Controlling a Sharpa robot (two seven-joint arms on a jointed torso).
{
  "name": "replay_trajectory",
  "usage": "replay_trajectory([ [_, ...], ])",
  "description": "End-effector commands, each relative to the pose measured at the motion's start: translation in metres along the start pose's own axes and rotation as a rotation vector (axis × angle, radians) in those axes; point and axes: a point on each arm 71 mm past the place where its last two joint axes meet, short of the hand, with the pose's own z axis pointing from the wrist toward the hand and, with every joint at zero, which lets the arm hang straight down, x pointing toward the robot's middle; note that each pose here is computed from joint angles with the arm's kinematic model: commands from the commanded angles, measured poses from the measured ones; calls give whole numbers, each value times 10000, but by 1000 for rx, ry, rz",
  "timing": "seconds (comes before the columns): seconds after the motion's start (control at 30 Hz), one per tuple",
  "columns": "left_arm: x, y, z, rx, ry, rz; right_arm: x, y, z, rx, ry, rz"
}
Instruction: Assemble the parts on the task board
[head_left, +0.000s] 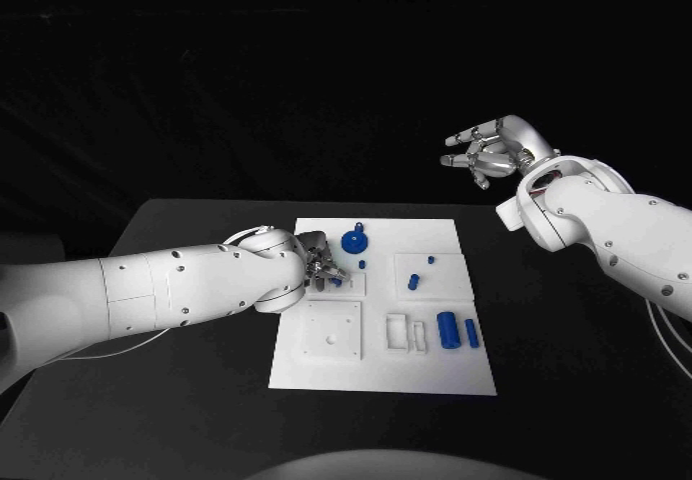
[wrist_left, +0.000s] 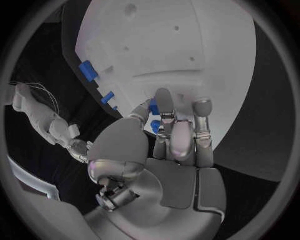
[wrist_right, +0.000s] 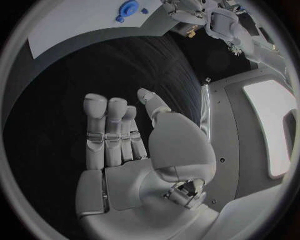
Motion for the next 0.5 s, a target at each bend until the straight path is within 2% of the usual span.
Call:
replay_trajectory([
  [0.03,16,-5,0,5,1,9,11,11,-1,-9,12,-7],
  [0.5,69,0,5,4,14,22,9,4,-4,-7,13,-8],
])
